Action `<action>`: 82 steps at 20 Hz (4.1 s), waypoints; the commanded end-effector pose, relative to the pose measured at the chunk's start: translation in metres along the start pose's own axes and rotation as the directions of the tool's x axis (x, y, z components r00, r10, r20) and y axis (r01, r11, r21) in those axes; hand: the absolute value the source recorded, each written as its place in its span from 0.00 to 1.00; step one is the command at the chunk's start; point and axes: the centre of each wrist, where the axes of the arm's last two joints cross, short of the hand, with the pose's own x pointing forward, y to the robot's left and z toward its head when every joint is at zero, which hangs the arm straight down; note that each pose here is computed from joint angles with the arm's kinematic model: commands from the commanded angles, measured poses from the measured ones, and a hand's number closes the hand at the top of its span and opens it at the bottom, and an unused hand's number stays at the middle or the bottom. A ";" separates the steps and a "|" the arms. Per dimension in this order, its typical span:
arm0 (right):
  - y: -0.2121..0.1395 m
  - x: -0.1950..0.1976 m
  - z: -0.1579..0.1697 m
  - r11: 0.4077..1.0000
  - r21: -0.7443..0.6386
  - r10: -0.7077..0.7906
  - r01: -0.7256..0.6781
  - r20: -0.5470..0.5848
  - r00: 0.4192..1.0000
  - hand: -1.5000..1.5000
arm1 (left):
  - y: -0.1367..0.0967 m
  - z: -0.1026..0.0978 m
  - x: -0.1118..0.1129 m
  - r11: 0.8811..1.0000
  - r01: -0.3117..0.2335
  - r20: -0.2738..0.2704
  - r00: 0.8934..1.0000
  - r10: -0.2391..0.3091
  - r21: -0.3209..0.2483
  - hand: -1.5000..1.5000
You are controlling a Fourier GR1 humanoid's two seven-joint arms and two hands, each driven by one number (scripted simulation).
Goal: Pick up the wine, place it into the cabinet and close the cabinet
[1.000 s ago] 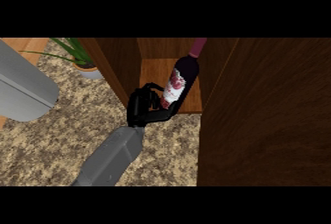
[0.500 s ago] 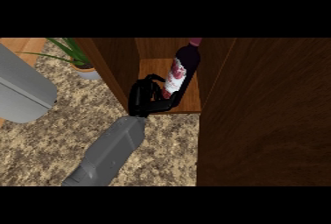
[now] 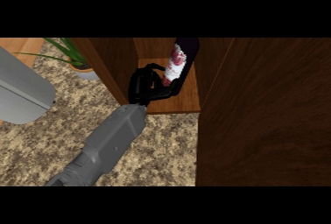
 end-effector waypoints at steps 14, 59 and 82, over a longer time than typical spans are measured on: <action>-0.006 0.009 -0.004 1.000 0.005 -0.002 0.002 0.010 1.000 0.00 | 0.029 -0.003 -0.008 0.992 0.041 0.011 0.999 -0.042 0.124 1.00; 0.015 0.041 -0.002 0.999 0.000 0.053 -0.053 0.011 0.999 0.00 | 0.013 0.155 0.120 0.971 -0.001 0.151 0.988 0.038 -0.239 0.00; 0.078 0.057 0.025 0.853 0.519 0.017 0.053 -0.130 0.991 1.00 | 0.128 0.252 0.185 0.998 0.055 0.255 0.966 -0.043 -0.038 0.00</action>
